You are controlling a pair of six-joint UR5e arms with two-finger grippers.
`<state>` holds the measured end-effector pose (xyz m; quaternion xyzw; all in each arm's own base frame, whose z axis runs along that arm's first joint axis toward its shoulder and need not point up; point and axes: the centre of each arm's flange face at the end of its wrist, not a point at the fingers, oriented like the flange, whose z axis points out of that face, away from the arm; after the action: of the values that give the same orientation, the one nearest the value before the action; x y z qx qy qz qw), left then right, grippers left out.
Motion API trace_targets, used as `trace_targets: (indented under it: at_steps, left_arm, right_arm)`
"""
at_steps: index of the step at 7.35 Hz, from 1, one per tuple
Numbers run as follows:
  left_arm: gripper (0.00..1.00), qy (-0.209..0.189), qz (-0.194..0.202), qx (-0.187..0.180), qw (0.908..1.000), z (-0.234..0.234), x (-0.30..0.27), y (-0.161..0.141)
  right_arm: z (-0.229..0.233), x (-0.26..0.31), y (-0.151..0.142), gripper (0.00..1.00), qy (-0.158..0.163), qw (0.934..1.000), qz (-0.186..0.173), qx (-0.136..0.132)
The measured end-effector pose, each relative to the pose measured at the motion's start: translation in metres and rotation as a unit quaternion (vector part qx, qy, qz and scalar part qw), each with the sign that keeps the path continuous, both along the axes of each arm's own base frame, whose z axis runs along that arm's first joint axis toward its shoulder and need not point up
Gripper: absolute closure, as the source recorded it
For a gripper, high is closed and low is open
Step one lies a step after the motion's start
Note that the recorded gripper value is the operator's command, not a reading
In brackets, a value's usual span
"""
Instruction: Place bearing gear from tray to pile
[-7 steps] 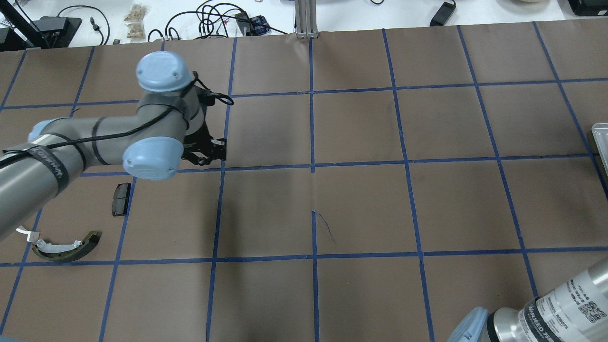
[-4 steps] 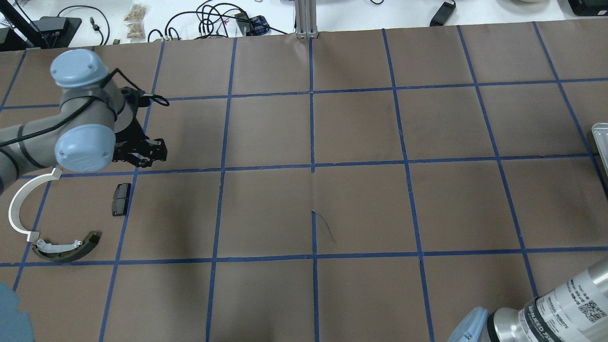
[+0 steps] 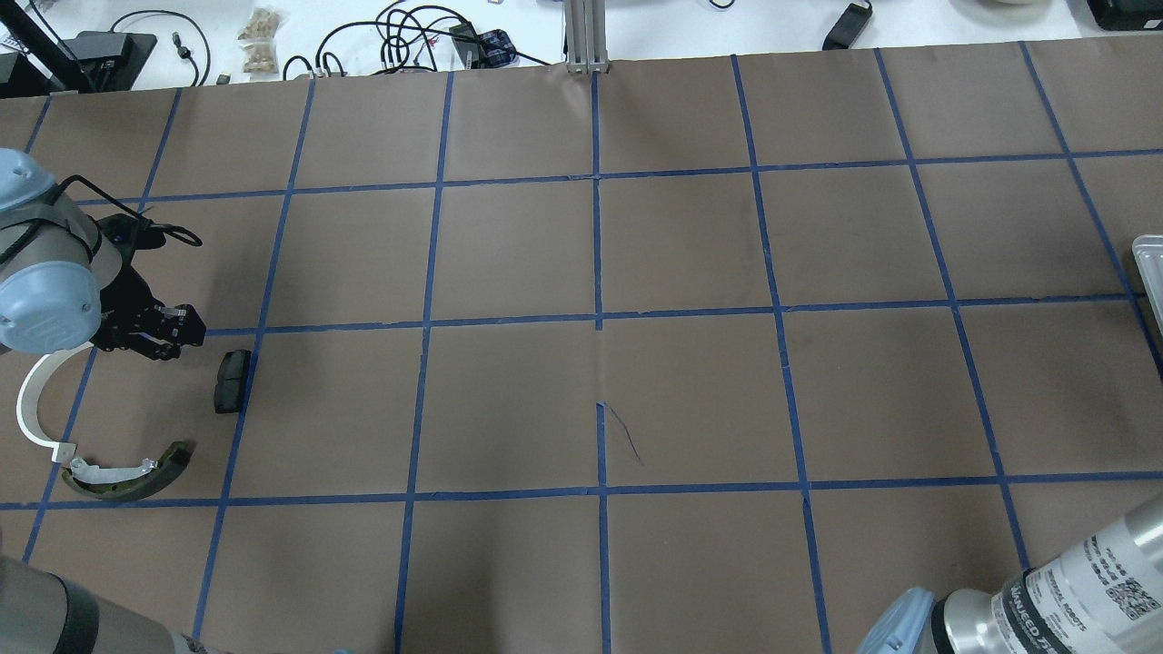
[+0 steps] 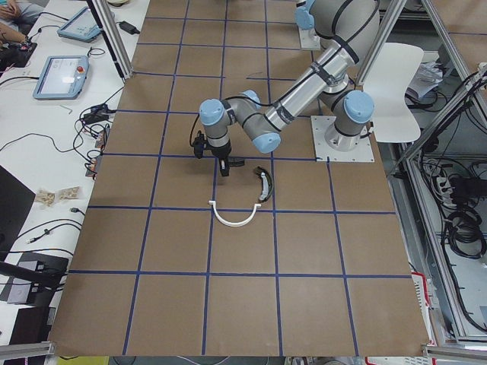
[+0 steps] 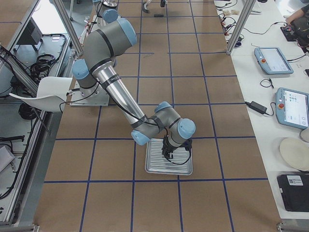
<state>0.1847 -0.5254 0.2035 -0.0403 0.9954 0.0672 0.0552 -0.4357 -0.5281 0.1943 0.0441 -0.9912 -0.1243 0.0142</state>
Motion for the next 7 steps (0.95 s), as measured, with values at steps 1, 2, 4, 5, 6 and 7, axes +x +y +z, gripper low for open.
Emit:
trace_targets:
  at_steps: [1,2,4,5,6,7]
  left_arm:
    - [0.0,-0.004,0.001,0.004,1.0,-0.003,0.004,0.0]
    - [0.0,-0.009,0.002,0.001,1.0,0.001,0.006,-0.001]
    - [0.0,-0.016,-0.002,-0.008,0.9998,0.019,-0.002,-0.002]
    - [0.0,-0.014,-0.004,-0.012,0.9998,0.035,-0.01,0.0]
    - [0.0,-0.011,-0.003,-0.013,0.9998,0.058,-0.026,0.0]
    - [0.0,-0.005,0.006,-0.018,0.9998,0.087,-0.056,-0.004]
  right_arm:
    - [0.017,0.005,-0.003,1.0,0.006,1.0,0.004,-0.006]
    - [0.035,0.017,-0.009,1.0,0.011,0.9998,0.008,-0.012]
    - [0.068,0.077,-0.035,1.0,0.007,0.9998,-0.001,-0.017]
    - [0.086,0.137,-0.056,1.0,-0.005,0.9995,-0.02,-0.022]
    - [0.103,0.21,-0.076,1.0,-0.015,0.9985,-0.045,-0.027]
    - [0.116,0.286,-0.092,1.0,-0.023,0.9969,-0.069,-0.032]
